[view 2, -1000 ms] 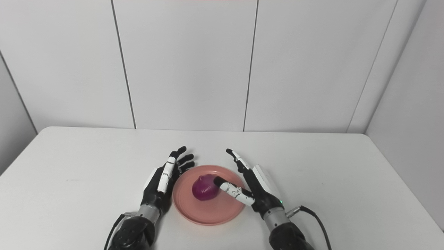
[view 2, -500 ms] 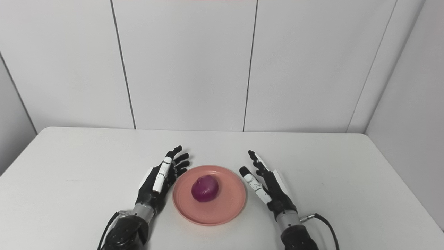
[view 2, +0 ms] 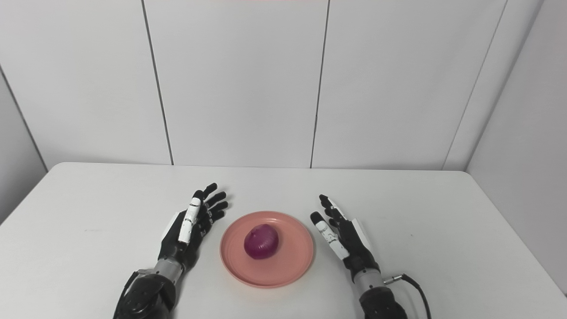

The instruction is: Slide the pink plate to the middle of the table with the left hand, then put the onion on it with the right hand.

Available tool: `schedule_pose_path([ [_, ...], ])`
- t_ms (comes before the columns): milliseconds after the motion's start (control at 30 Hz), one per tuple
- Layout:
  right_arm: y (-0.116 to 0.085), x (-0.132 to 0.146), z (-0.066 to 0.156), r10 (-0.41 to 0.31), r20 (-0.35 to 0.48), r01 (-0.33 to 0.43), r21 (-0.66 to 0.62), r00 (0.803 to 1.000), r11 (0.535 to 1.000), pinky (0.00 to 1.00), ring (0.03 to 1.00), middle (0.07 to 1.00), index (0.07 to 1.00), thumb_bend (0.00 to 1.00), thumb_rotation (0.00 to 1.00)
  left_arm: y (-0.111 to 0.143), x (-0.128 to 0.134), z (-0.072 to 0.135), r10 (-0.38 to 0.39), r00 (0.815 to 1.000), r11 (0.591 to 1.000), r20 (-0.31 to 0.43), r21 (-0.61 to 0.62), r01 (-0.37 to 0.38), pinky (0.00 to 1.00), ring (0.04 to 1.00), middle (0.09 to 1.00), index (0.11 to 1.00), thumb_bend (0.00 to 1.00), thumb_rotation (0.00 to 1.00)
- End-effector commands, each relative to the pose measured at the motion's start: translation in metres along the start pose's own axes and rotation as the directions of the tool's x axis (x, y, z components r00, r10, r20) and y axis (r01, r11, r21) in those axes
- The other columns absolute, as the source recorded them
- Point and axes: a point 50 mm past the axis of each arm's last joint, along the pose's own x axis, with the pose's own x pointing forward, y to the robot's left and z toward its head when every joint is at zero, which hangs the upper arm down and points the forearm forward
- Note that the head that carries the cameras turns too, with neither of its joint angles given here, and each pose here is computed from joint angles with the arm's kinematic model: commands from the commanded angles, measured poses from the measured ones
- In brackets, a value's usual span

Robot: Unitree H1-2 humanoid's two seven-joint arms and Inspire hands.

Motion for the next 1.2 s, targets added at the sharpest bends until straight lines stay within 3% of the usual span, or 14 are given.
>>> schedule_pose_path([
  [0,-0.007,0.012,0.020,-0.024,0.118,0.024,-0.003,0.993,1.000,0.91,0.940,0.942,0.945,0.74,0.98,0.008,-0.010,-0.016,0.026,0.999,1.000,-0.044,-0.012,-0.027,0.92,0.876,0.885,0.908,0.51,1.00],
  [433,-0.009,0.011,0.012,-0.071,0.096,0.060,0.112,0.993,0.992,0.92,0.938,0.944,0.947,0.77,0.94,0.004,-0.011,-0.013,0.059,0.998,0.994,-0.023,-0.086,-0.061,0.92,0.902,0.903,0.922,0.50,1.00],
  [800,-0.007,0.014,0.008,-0.097,0.081,0.079,0.198,0.992,0.977,0.98,0.972,0.963,0.965,0.80,0.97,-0.005,-0.012,-0.013,0.024,1.000,0.997,-0.018,-0.078,-0.025,0.93,0.902,0.909,0.932,0.50,1.00],
  [1167,-0.007,0.017,0.008,-0.109,0.091,0.074,0.328,0.990,0.942,1.00,0.983,0.972,0.975,0.73,0.92,-0.011,-0.014,-0.013,0.009,0.999,0.996,-0.032,-0.091,-0.011,0.94,0.919,0.924,0.939,0.51,1.00],
])
